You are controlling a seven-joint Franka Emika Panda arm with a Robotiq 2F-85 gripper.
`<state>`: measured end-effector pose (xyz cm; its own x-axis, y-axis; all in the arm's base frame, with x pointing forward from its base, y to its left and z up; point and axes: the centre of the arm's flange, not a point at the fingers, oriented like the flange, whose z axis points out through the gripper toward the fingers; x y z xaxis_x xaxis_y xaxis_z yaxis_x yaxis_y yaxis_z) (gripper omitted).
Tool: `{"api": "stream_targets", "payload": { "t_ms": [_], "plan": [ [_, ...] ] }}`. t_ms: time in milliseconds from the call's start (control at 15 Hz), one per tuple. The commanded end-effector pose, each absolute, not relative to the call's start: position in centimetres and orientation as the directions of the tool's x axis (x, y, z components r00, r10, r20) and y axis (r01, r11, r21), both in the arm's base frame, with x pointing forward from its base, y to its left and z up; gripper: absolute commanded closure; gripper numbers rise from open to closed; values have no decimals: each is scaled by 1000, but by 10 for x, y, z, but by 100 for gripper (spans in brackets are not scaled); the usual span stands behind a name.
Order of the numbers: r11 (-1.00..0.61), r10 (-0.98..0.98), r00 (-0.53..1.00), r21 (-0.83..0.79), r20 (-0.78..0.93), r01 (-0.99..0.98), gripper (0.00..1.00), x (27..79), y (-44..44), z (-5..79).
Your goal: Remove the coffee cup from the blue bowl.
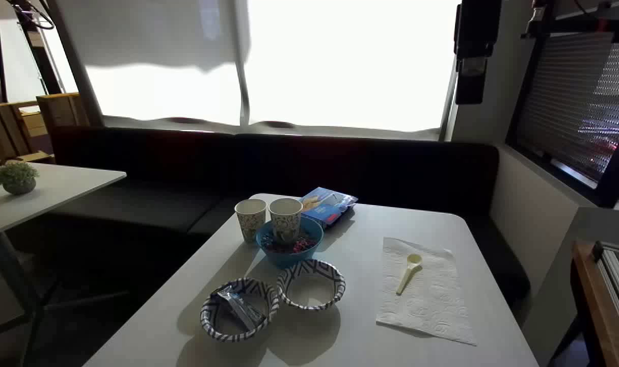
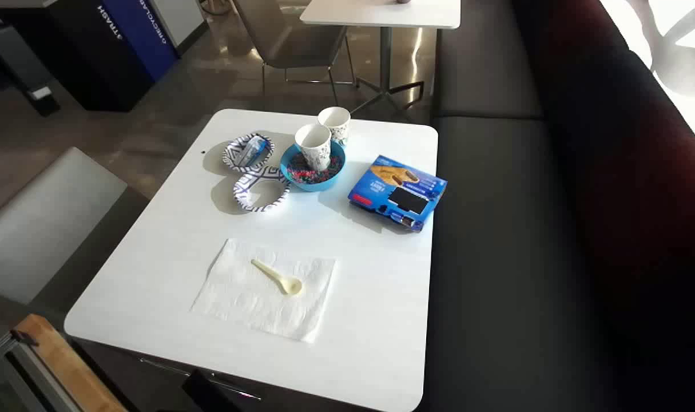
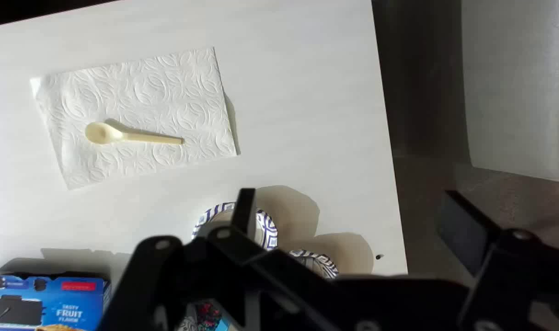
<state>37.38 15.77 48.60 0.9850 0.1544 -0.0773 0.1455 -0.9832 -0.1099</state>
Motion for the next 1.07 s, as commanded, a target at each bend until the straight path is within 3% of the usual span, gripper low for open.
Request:
{"api": "stream_targets", "payload": {
  "t_ms": [0, 1000],
  "plan": [
    [-983, 154, 985, -110, -77, 146, 0, 374, 158, 486],
    [-986, 142, 989, -89, -47, 138, 0, 388, 149, 475]
  ]
}}
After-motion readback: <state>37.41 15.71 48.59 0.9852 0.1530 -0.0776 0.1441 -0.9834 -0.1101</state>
